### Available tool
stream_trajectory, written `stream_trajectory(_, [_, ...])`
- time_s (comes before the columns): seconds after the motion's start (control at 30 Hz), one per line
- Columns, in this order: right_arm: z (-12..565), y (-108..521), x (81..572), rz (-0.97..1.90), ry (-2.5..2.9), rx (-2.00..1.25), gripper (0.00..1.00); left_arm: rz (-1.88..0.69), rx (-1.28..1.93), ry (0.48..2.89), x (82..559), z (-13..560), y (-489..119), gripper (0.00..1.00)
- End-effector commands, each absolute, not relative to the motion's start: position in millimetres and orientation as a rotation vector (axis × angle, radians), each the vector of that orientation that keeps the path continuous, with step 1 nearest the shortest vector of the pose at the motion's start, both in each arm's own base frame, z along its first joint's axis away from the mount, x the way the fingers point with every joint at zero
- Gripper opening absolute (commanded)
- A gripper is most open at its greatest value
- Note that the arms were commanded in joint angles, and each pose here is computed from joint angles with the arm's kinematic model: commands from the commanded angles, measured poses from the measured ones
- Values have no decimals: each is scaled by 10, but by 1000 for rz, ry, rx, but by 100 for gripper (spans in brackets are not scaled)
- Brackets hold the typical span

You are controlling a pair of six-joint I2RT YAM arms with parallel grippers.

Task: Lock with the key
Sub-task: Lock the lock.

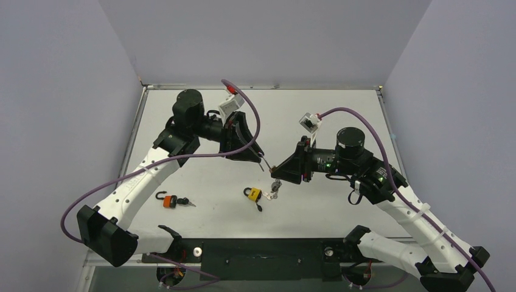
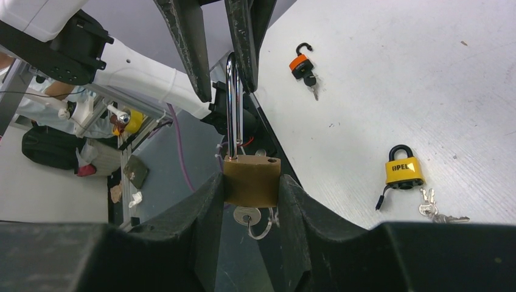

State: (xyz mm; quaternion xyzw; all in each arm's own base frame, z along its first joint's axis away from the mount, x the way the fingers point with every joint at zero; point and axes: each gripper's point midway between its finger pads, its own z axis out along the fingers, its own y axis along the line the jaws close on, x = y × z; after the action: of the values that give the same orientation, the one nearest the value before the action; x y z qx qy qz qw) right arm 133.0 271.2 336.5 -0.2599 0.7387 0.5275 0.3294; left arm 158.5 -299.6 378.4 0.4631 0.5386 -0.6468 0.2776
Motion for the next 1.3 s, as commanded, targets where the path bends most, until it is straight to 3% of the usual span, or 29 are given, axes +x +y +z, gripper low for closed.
stream_trajectory(0.0, [3645, 2728, 1350, 1370, 1825, -695, 0, -1711, 1273, 1409, 1490, 3829, -2964, 24])
stream_trajectory(0.33, [3626, 2726, 1370, 1358, 1834, -686, 0, -1702, 1278, 1427, 1460, 3787, -2974, 18])
stream_trajectory(0.43, [3605, 2731, 1370, 1356, 1840, -686, 0, -1694, 1274, 1429, 1461, 3789, -2980, 3])
stream_trajectory(0.5, [3592, 2725, 1380, 1337, 1842, -690, 0, -1684, 1263, 1433, 1468, 3807, -2991, 0])
stream_trajectory(0.57, [3573, 2665, 1501, 1244, 1847, -647, 12, -1661, 1230, 1441, 1503, 3853, -3011, 0])
stream_trajectory(0.6, [3615, 2623, 1534, 1211, 1831, -629, 34, -1639, 1200, 1446, 1543, 3891, -3024, 0])
stream_trajectory(0.67, [3685, 2488, 1693, 1090, 1796, -554, 60, -1612, 1131, 1455, 1621, 3986, -3045, 0])
stream_trajectory(0.73, [3821, 2324, 1856, 982, 1730, -454, 69, -1591, 1047, 1474, 1701, 4099, -3061, 0])
stream_trajectory(0.87, [4196, 2033, 2109, 858, 1531, -257, 73, -1516, 873, 1446, 1874, 4377, -3042, 0])
stream_trajectory(1.0, [4373, 2041, 2165, 826, 1424, -289, 79, -1469, 725, 1403, 1991, 4676, -2979, 0])
stream_trajectory(1.13, [4560, 2363, 2072, 919, 1355, -470, 77, -1458, 616, 1329, 2023, 4982, -2894, 0])
stream_trajectory(1.27, [4759, 2579, 2044, 975, 1301, -584, 69, -1446, 543, 1267, 1997, 5240, -2788, 0])
